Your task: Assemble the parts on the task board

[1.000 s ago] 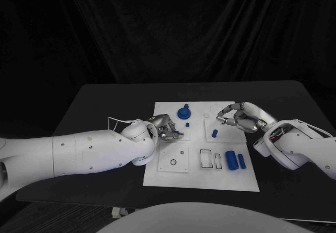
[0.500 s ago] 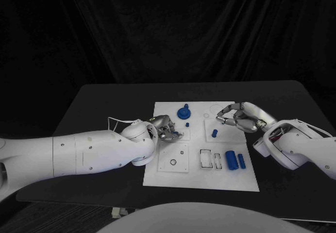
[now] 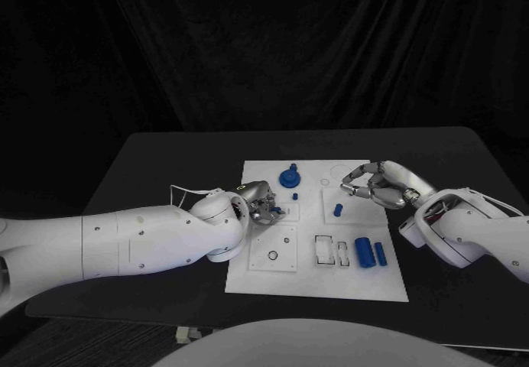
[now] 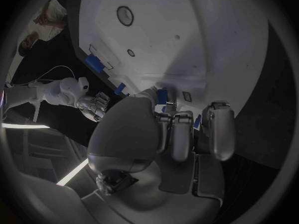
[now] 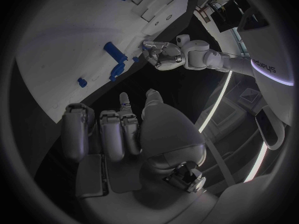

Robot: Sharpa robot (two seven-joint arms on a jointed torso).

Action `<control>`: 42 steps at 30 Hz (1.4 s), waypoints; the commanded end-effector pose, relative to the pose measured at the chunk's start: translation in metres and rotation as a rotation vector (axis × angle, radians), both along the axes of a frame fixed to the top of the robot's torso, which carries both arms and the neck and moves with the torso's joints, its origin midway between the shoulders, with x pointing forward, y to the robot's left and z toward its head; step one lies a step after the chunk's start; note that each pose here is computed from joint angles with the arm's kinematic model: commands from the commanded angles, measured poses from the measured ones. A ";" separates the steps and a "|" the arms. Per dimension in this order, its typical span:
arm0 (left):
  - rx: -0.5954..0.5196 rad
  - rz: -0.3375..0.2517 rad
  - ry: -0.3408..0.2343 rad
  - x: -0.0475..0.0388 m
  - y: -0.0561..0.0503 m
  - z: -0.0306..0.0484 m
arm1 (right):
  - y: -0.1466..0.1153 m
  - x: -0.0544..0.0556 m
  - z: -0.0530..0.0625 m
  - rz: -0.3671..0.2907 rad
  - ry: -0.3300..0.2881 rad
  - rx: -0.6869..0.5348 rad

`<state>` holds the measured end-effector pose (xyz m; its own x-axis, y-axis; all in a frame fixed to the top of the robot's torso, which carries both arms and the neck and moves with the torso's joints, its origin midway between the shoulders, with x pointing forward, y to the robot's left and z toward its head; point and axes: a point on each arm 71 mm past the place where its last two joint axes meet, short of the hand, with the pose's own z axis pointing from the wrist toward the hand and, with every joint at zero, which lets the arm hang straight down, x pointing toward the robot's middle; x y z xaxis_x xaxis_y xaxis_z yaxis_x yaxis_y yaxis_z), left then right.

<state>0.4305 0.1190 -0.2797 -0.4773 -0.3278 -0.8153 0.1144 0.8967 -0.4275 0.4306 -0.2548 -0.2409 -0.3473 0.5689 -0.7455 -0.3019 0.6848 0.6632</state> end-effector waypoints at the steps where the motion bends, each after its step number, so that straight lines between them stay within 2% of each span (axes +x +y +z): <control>1: -0.029 -0.025 -0.010 -0.0020 -0.001 0.0002 | 0.000 -0.001 -0.001 -0.002 0.003 -0.002; 10: -0.026 -0.107 -0.008 0.0014 0.000 0.0052 | 0.000 0.000 -0.002 -0.001 0.010 -0.006; 18: -0.014 -0.178 0.033 0.0099 0.001 0.0135 | 0.000 0.001 -0.003 0.002 0.015 -0.008; 26: -0.010 -0.249 0.059 0.0266 0.002 0.0344 | 0.002 0.001 -0.003 0.006 0.018 -0.008; 29: 0.026 -0.281 0.091 0.0339 0.002 0.0434 | 0.002 0.001 -0.003 0.007 0.019 -0.008; 34: 0.144 -0.325 0.190 0.0499 0.008 0.0605 | 0.003 0.001 -0.003 0.008 0.020 -0.008; 38: 0.174 -0.331 0.213 0.0618 0.014 0.0735 | 0.003 0.001 -0.003 0.008 0.020 -0.008; 42: 0.121 -0.299 0.247 0.0735 0.019 0.0834 | 0.003 0.002 -0.004 0.007 0.020 -0.009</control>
<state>0.5080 0.1418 -0.1944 -0.6347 -0.0521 -0.7710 0.2938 0.9065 -0.3032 0.4326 -0.2519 -0.2429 -0.3599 0.5631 -0.7439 -0.3013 0.6845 0.6639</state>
